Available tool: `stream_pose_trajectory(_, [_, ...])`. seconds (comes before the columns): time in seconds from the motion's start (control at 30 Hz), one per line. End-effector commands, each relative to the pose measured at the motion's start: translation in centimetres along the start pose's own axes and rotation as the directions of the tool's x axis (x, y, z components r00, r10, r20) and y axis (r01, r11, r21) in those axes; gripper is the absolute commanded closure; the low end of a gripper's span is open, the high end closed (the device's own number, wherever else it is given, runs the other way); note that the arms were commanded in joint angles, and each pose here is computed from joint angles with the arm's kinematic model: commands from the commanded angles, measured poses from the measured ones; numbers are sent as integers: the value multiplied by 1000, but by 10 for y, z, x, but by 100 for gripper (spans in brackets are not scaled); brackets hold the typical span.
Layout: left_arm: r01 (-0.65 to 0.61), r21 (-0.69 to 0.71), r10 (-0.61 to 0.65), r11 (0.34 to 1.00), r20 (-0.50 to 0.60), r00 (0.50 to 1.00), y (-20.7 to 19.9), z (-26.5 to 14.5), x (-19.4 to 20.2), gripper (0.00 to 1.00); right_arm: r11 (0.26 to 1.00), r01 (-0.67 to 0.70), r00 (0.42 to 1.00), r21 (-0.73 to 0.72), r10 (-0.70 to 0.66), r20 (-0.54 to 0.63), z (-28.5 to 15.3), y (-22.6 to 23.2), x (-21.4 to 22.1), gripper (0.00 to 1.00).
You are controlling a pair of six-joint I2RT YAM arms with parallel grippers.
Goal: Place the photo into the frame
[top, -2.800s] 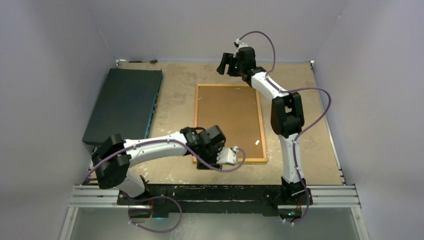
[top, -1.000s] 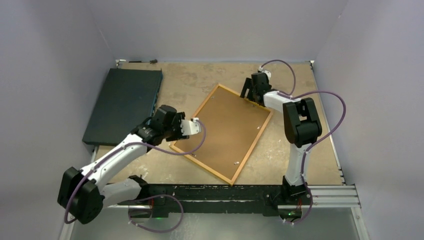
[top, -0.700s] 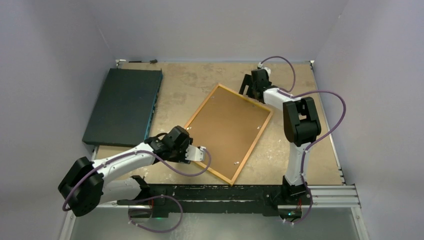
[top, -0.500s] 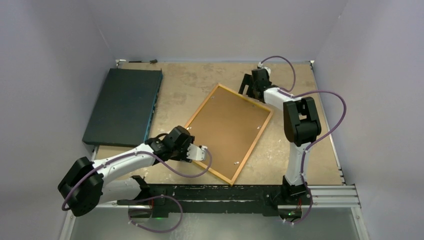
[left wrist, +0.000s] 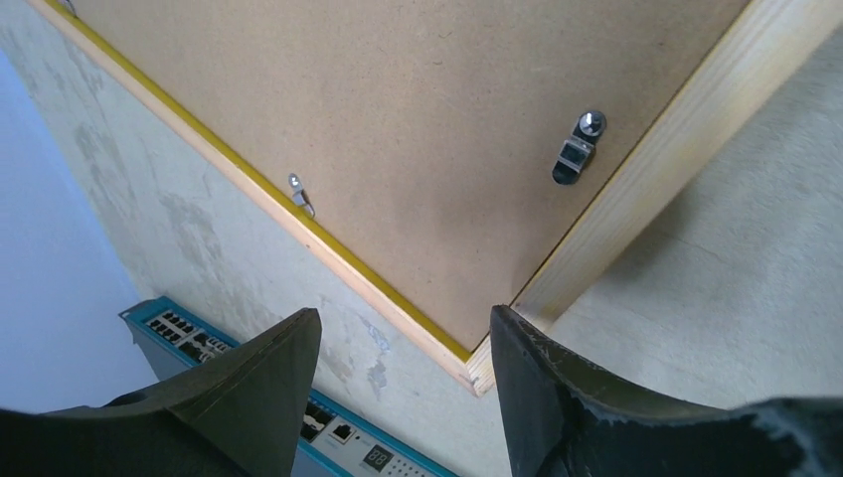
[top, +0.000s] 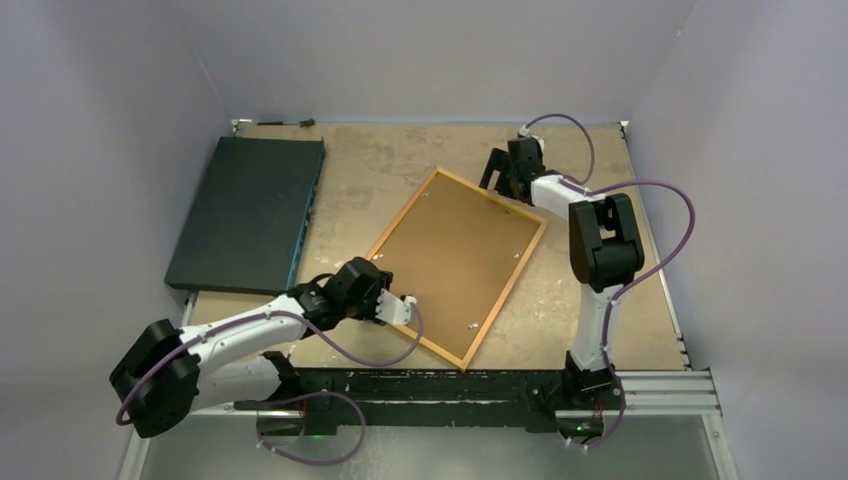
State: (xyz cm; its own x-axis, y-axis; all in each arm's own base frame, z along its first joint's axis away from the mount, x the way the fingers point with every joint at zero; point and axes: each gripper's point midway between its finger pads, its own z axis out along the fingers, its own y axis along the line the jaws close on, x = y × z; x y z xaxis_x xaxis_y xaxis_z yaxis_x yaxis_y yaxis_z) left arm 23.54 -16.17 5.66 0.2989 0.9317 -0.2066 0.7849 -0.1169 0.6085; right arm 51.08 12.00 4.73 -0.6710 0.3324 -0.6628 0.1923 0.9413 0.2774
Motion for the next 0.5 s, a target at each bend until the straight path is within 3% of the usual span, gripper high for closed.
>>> stream_pose_trajectory(0.0, [-32, 12, 31, 999, 97, 995, 9, -23, -18, 37, 999, -33, 999, -3, 33, 10, -3, -5, -7, 1])
stream_pose_trajectory(0.2, [-63, 157, 40, 986, 146, 989, -21, -32, -23, 36, 999, -43, 999, -26, 44, 16, -5, 1, -13, 1])
stream_pose_trajectory(0.47, [-165, 130, 151, 978, 108, 983, -30, -2, -17, 35, 998, -53, 999, -42, 53, 12, -5, 5, -14, 1])
